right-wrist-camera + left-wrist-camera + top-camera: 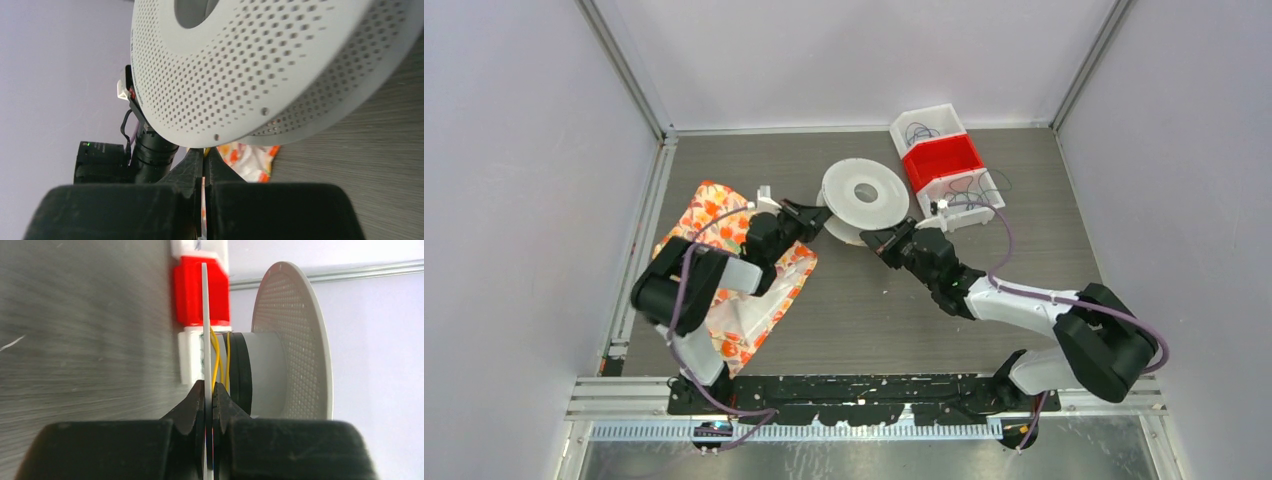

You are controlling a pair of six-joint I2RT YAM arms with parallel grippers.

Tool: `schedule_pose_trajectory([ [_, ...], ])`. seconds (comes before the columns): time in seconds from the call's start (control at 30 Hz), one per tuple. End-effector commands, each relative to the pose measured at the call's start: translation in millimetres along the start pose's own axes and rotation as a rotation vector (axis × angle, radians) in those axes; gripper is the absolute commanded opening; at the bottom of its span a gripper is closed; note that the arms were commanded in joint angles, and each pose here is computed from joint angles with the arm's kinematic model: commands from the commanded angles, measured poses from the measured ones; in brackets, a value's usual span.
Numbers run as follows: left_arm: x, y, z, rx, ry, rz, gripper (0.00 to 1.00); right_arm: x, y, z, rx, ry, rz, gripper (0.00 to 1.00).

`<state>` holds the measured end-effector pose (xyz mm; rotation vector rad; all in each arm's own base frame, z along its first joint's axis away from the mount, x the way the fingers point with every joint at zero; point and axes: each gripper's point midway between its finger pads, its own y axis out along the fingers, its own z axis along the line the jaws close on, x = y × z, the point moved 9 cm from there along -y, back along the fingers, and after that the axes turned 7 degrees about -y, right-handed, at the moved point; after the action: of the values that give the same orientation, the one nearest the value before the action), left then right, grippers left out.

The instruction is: Wrap the cables

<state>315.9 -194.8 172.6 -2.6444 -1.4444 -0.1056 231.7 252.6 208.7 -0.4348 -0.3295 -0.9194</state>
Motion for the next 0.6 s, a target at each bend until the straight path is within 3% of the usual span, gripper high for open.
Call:
schedule_pose_trajectory([
  [0.0,-13.3,-1.0,0.6,-0.246,-0.044,0.067,0.01,20.4,7.2,-18.0,0.044,0.107,-0.165,0.01],
  [0.17,-30.6,5.3,12.8,-0.230,0.049,0.110,0.00,20.6,16.0,-45.3,0.025,0.243,-0.115,0.01],
  [0.37,-42.0,11.8,33.7,-0.183,0.060,0.160,0.01,15.9,26.7,-64.0,-0.072,0.380,-0.075,0.00],
  [0.57,-51.4,14.7,43.3,-0.171,0.092,0.203,0.00,20.6,32.1,-74.2,-0.032,0.631,-0.122,0.00],
])
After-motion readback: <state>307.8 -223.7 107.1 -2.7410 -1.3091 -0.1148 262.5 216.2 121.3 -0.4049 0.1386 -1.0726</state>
